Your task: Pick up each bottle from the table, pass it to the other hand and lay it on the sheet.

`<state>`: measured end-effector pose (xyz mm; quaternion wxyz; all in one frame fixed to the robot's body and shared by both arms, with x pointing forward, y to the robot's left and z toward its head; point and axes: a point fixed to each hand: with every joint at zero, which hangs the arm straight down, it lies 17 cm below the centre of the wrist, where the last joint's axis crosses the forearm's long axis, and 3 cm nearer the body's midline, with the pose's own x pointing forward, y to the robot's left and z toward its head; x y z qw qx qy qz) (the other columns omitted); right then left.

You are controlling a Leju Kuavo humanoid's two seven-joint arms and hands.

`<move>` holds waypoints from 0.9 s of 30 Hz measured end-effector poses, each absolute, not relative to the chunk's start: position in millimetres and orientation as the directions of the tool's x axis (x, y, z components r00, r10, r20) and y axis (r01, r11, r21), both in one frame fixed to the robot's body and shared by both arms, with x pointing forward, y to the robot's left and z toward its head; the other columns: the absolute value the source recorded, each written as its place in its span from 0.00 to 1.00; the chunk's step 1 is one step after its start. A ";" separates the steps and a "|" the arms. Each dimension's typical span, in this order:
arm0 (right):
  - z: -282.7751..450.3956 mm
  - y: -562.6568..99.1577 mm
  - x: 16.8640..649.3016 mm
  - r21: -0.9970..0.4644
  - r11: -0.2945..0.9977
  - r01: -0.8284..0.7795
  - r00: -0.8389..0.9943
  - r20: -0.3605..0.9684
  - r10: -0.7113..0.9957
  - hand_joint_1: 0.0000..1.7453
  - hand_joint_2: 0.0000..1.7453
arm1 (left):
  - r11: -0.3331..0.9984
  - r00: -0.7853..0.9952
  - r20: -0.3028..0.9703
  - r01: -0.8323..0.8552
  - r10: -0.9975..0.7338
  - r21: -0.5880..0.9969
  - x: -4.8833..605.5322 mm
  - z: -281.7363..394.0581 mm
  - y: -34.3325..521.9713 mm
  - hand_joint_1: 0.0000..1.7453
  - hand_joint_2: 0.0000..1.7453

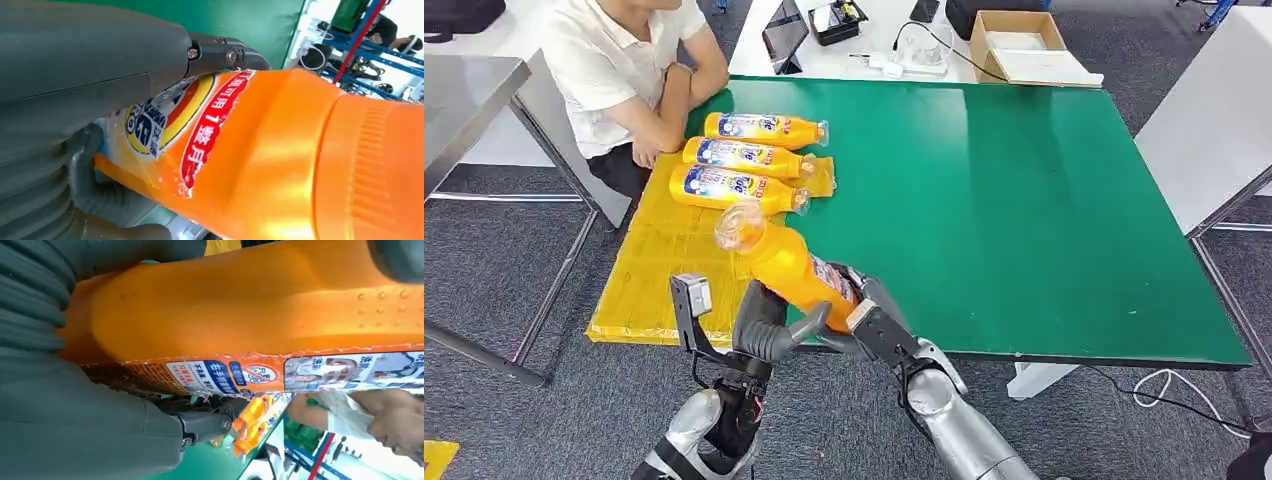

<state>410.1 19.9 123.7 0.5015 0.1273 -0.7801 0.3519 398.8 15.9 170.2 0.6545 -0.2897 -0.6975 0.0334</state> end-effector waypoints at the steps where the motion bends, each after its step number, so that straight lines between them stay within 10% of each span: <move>1: 123.6 21.3 409.1 -0.424 0.717 -0.554 -0.466 0.871 0.154 0.99 1.00 | 0.833 0.019 0.893 0.354 0.449 -0.426 399.5 170.8 17.3 0.00 1.00; 7: 120.3 28.7 402.1 -0.436 0.696 -0.571 -0.473 0.867 0.156 1.00 1.00 | 0.823 -0.007 0.882 0.364 0.471 -0.437 399.1 183.4 18.5 0.00 1.00; 8: 119.4 29.4 401.4 -0.441 0.692 -0.571 -0.475 0.865 0.160 1.00 1.00 | 0.821 -0.010 0.880 0.367 0.474 -0.438 398.6 185.1 18.3 0.37 1.00; 9: 118.5 30.4 400.4 -0.446 0.689 -0.572 -0.478 0.863 0.162 1.00 1.00 | 0.818 -0.011 0.879 0.372 0.477 -0.439 398.1 186.8 17.7 0.95 1.00; 10: 117.5 31.3 399.6 -0.447 0.687 -0.574 -0.478 0.863 0.163 0.99 1.00 | 0.815 -0.010 0.877 0.374 0.480 -0.442 397.7 187.6 17.0 1.00 1.00; 21: 115.6 42.9 390.9 -0.474 0.654 -0.590 -0.503 0.849 0.162 0.77 1.00 | 0.765 0.049 0.838 0.382 0.544 -0.519 400.5 186.1 19.7 1.00 1.00; 22: 116.1 43.5 390.3 -0.473 0.653 -0.591 -0.504 0.849 0.159 0.23 1.00 | 0.760 0.055 0.835 0.385 0.547 -0.523 400.2 185.9 19.2 1.00 1.00; 23: 116.2 44.0 389.6 -0.473 0.652 -0.592 -0.505 0.848 0.157 0.00 1.00 | 0.758 0.058 0.834 0.387 0.549 -0.525 400.1 185.9 19.0 1.00 1.00; 27: 116.1 47.3 385.8 -0.475 0.645 -0.599 -0.510 0.847 0.150 0.00 1.00 | 0.750 0.067 0.829 0.390 0.556 -0.534 401.0 185.2 20.7 1.00 1.00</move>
